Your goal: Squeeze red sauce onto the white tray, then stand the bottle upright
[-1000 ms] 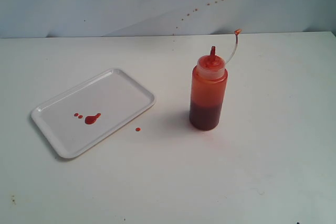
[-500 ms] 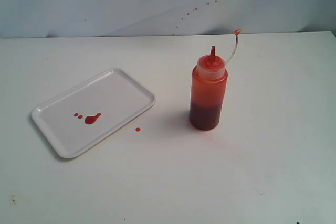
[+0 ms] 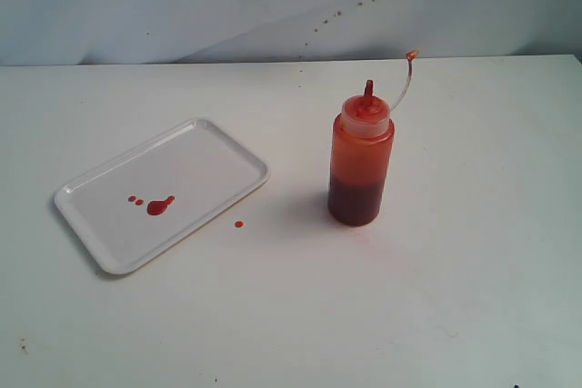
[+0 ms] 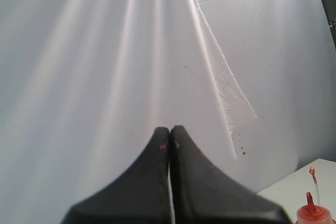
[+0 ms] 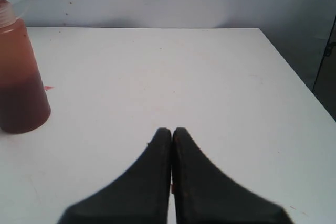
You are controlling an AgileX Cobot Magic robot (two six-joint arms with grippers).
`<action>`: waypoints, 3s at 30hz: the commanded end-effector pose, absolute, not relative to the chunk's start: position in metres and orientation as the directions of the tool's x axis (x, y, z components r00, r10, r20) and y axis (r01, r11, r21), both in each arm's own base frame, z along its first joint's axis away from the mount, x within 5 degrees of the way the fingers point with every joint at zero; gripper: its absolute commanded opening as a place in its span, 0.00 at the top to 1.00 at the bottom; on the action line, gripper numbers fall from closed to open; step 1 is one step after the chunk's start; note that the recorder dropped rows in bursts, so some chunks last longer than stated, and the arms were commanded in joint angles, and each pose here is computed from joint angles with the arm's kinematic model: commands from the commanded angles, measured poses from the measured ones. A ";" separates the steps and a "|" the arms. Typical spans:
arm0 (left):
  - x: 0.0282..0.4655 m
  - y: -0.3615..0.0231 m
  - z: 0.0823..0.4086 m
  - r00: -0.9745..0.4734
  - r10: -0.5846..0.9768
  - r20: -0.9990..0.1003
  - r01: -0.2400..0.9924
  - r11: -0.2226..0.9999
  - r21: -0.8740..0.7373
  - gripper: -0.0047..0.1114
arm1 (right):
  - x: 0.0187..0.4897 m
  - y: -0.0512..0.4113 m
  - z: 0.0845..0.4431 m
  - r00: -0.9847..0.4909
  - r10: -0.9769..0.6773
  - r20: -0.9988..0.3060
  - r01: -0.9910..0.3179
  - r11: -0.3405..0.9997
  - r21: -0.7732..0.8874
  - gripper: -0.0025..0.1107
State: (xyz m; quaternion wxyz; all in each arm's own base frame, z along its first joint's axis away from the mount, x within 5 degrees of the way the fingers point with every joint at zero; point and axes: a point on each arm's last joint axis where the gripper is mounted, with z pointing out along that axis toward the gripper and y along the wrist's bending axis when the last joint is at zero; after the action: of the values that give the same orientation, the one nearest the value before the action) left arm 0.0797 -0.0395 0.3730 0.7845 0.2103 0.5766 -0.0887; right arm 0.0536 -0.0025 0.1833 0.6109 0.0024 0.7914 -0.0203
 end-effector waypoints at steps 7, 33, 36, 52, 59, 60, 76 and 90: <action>0.077 -0.038 0.373 0.327 0.103 -0.939 0.375 0.898 0.229 0.96 | 0.053 -0.003 0.182 -0.253 -0.023 -0.967 0.032 0.999 -0.032 0.98; 0.032 -0.009 0.294 0.233 -0.332 -0.914 0.349 0.906 -0.240 0.96 | 0.053 -0.003 0.182 -0.252 -0.023 -0.968 0.032 0.999 -0.032 0.98; 0.033 -0.012 0.291 0.232 -0.321 -0.918 0.369 0.902 -0.223 0.96 | 0.053 -0.003 0.182 -0.252 -0.023 -0.968 0.032 0.999 -0.032 0.98; 0.046 -0.013 0.254 0.171 -0.198 -0.965 0.304 0.942 -0.139 0.96 | 0.053 -0.003 0.182 -0.252 -0.023 -0.968 0.032 0.999 -0.032 0.98; 0.046 -0.016 0.245 0.129 0.010 -0.992 0.297 0.954 0.048 0.96 | 0.053 -0.003 0.182 -0.252 -0.023 -0.968 0.032 0.999 -0.032 0.98; 0.046 -0.016 0.244 0.125 0.009 -0.992 0.299 0.953 0.046 0.96 | 0.053 -0.003 0.182 -0.252 -0.023 -0.968 0.032 0.999 -0.032 0.98; 0.054 -0.016 0.201 -0.061 -0.049 -0.997 0.283 0.957 -0.065 0.96 | 0.053 -0.003 0.182 -0.252 -0.023 -0.968 0.032 0.999 -0.032 0.98; 0.052 -0.017 0.187 -0.212 -0.003 -0.977 0.283 0.957 -0.065 0.96 | 0.053 -0.003 0.182 -0.252 -0.023 -0.968 0.032 0.999 -0.032 0.98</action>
State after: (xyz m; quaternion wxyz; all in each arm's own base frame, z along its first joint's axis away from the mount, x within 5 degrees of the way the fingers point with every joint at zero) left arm 0.0524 -0.0171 0.1913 0.6335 0.0936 0.7593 -0.1160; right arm 0.0536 -0.0025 0.1831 0.6102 0.0025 0.7920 -0.0202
